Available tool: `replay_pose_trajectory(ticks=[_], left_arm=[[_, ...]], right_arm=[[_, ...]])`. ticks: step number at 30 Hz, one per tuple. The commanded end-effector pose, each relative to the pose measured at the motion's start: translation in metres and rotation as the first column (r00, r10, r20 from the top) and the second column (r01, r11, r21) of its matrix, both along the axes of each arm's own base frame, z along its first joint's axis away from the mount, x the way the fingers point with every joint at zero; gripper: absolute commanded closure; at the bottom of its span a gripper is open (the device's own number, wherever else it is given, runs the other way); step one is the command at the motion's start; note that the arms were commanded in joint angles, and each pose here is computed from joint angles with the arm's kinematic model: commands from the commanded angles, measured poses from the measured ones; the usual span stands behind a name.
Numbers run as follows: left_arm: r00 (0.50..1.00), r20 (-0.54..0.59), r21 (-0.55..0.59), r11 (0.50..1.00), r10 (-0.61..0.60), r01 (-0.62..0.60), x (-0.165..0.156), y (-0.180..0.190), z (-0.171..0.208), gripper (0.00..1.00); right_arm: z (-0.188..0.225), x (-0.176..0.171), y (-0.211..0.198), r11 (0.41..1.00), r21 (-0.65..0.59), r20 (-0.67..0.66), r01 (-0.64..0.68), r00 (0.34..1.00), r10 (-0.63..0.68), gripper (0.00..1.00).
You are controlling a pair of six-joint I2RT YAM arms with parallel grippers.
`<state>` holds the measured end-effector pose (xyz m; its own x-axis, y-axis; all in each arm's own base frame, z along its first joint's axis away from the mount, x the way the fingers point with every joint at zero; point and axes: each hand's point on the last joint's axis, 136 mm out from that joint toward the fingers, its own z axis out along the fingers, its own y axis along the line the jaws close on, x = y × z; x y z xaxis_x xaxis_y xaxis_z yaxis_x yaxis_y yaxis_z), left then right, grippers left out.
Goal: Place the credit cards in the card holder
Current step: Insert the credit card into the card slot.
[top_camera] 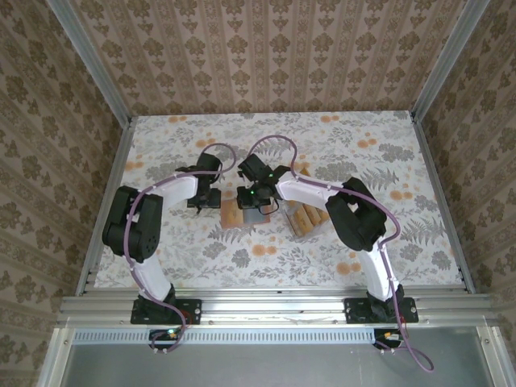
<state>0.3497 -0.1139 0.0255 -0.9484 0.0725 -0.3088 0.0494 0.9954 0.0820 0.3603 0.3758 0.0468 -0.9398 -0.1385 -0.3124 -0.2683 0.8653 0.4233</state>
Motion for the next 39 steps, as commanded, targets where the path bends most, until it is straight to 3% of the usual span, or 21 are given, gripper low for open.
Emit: replay_pose_trajectory(ticks=[1,31,39], left_arm=[[0.999,-0.028,0.017,1.000,-0.020,0.021,-0.006,0.000,-0.006,0.40],[0.997,-0.059,0.020,0.998,-0.053,0.054,-0.013,-0.012,-0.024,0.42],[0.998,-0.045,0.016,0.998,-0.054,0.055,-0.011,-0.011,-0.016,0.42]], right_arm=[[-0.013,0.003,-0.007,0.999,-0.045,-0.014,0.002,1.000,-0.003,0.91],[-0.030,-0.007,0.011,0.998,-0.043,-0.055,-0.036,0.998,0.033,0.91],[-0.011,-0.008,0.008,0.999,-0.033,-0.027,-0.030,0.999,0.029,0.89]])
